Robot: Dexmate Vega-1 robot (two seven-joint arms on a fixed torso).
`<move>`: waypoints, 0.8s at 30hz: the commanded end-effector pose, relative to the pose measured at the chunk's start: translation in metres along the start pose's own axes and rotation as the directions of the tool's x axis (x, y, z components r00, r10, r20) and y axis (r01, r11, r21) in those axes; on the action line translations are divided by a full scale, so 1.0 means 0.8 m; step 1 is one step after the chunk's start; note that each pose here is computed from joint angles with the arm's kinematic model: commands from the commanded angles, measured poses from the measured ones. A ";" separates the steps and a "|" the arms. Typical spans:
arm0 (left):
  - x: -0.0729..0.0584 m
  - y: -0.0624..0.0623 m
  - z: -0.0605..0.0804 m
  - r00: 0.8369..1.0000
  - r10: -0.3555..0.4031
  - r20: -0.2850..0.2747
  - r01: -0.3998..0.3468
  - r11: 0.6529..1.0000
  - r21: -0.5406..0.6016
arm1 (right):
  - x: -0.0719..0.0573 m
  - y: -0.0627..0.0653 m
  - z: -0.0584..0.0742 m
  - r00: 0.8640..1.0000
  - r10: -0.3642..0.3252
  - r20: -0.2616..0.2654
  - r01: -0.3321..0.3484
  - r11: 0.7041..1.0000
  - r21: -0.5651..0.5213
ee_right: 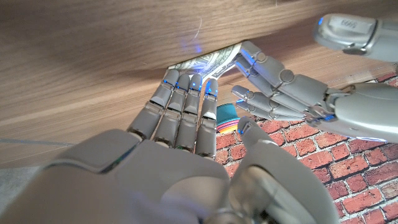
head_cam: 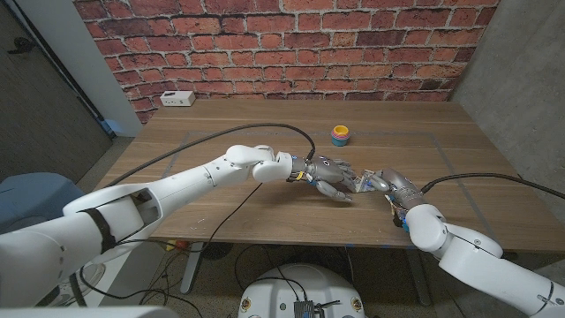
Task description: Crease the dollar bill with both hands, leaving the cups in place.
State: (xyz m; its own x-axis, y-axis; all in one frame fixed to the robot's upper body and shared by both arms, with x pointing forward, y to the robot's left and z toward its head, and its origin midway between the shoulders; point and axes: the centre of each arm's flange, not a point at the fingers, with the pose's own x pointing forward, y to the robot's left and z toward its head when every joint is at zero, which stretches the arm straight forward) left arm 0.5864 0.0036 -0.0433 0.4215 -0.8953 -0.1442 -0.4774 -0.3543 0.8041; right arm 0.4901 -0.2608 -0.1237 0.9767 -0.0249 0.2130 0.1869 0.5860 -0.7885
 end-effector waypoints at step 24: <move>-0.003 0.017 -0.010 0.997 0.075 0.006 -0.075 0.997 -0.014 | 0.000 0.004 0.010 1.000 0.023 0.015 -0.023 0.999 -0.026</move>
State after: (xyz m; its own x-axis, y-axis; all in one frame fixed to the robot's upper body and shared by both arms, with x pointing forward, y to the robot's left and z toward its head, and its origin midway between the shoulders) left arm 0.5696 0.0195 -0.0255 0.3731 -0.9271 -0.0351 -0.5576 -0.2543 0.7902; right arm 0.4926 -0.2534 -0.1227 0.9814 -0.0111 0.1917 0.1644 0.5642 -0.8091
